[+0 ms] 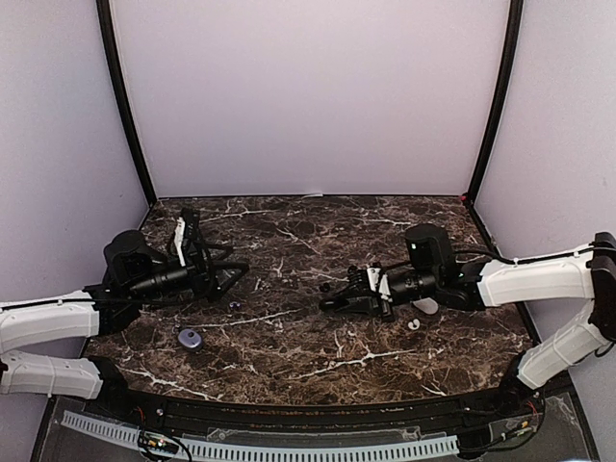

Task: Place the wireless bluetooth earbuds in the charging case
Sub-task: Pass from the right arm to the left

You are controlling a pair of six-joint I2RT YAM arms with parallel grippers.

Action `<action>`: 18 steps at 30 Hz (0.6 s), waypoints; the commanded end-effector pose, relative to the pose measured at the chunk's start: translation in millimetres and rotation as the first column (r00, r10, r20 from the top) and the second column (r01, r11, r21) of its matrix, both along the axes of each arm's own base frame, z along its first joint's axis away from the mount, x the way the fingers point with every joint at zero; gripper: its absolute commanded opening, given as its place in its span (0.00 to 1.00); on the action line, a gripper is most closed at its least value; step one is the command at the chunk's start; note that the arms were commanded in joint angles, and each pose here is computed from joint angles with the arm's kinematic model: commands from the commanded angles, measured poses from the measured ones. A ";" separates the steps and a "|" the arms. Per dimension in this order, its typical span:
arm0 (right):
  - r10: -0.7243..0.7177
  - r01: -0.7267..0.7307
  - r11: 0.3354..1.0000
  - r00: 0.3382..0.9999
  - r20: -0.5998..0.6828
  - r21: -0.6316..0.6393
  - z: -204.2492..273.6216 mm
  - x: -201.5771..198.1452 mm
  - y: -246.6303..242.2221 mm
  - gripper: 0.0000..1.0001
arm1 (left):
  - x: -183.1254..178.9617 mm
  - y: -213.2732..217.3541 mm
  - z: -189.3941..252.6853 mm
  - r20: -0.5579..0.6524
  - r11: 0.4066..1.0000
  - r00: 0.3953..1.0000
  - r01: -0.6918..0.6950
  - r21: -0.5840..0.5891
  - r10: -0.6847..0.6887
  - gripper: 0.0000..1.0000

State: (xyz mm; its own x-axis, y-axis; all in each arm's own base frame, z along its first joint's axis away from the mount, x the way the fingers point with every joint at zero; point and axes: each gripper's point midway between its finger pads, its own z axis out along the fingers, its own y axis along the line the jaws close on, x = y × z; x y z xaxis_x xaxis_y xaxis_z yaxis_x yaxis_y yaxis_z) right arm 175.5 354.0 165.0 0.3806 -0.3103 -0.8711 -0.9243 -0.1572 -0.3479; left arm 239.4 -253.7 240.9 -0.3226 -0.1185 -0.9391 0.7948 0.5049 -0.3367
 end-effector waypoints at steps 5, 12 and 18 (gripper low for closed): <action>-0.061 0.077 0.994 0.977 -0.202 0.075 39.0 1.8 22.1 0.11 | -33.4 -53.3 -37.6 0.174 0.955 0.945 0.248 0.163 -0.276 0.99; -0.052 0.067 0.996 0.970 -0.239 0.053 40.6 -9.9 40.5 0.12 | -71.9 -76.7 -44.3 0.375 0.894 0.813 0.382 0.233 -0.445 0.99; -0.054 0.062 0.998 0.971 -0.234 0.027 33.7 -15.0 55.9 0.12 | -64.7 -84.6 -45.5 0.396 0.892 0.802 0.365 0.267 -0.447 0.82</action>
